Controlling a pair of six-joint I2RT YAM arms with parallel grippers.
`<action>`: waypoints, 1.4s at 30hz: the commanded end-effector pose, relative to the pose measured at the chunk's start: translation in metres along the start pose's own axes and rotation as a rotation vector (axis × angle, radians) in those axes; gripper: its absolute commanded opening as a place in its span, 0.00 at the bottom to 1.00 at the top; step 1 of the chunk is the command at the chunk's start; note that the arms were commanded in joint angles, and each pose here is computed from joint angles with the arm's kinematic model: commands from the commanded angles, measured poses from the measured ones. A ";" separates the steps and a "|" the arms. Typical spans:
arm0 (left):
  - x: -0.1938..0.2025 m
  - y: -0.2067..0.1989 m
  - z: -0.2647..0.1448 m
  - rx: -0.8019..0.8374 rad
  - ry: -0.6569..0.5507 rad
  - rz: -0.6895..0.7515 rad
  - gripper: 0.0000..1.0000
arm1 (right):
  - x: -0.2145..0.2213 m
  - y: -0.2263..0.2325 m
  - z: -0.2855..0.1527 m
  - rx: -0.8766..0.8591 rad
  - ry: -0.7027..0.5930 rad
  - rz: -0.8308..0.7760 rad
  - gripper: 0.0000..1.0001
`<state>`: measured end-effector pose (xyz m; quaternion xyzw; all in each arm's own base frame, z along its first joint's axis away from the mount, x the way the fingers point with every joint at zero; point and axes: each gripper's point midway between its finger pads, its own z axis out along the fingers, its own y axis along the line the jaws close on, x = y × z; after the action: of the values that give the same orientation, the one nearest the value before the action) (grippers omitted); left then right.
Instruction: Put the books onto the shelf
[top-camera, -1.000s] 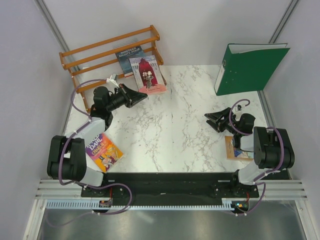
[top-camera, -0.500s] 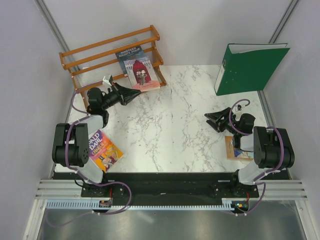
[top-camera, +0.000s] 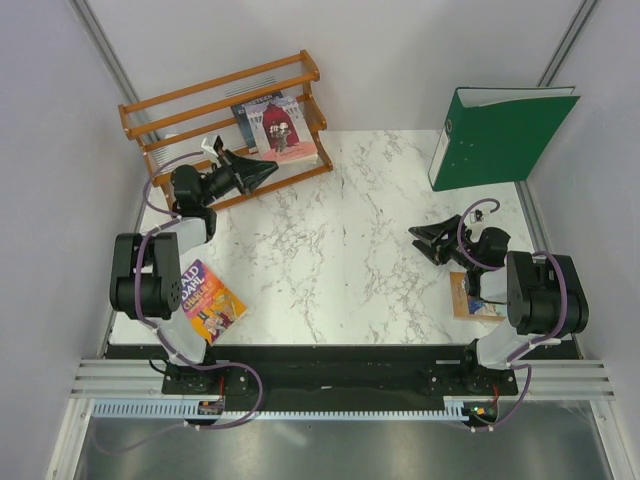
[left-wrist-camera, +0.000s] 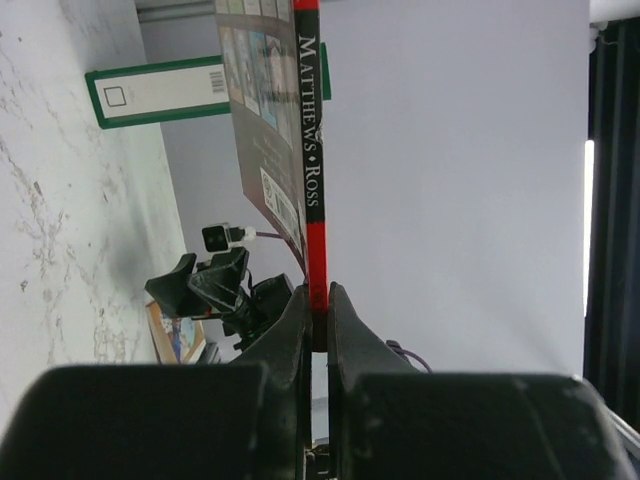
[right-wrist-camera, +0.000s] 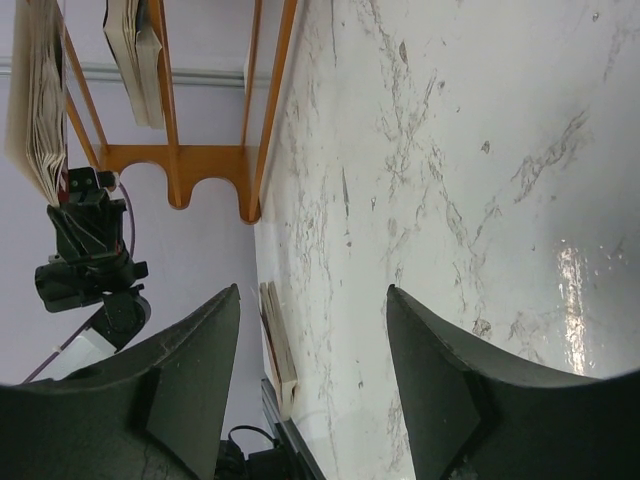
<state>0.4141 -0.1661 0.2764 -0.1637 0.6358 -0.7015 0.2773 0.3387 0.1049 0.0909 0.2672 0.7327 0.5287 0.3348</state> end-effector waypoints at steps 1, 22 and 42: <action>-0.019 -0.023 -0.002 0.084 -0.013 -0.017 0.02 | 0.001 0.004 0.000 -0.029 0.004 -0.026 0.68; -0.081 -0.016 0.014 0.070 -0.079 -0.065 0.02 | 0.002 0.001 0.002 -0.028 0.012 -0.021 0.68; -0.127 0.024 0.017 -0.021 -0.087 -0.167 0.02 | 0.003 -0.002 0.003 -0.025 0.016 -0.015 0.68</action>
<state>0.5283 -0.1049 0.2668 -0.2666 0.6076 -0.7063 0.2468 0.3386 0.1051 0.0799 0.2775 0.7353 0.5281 0.3218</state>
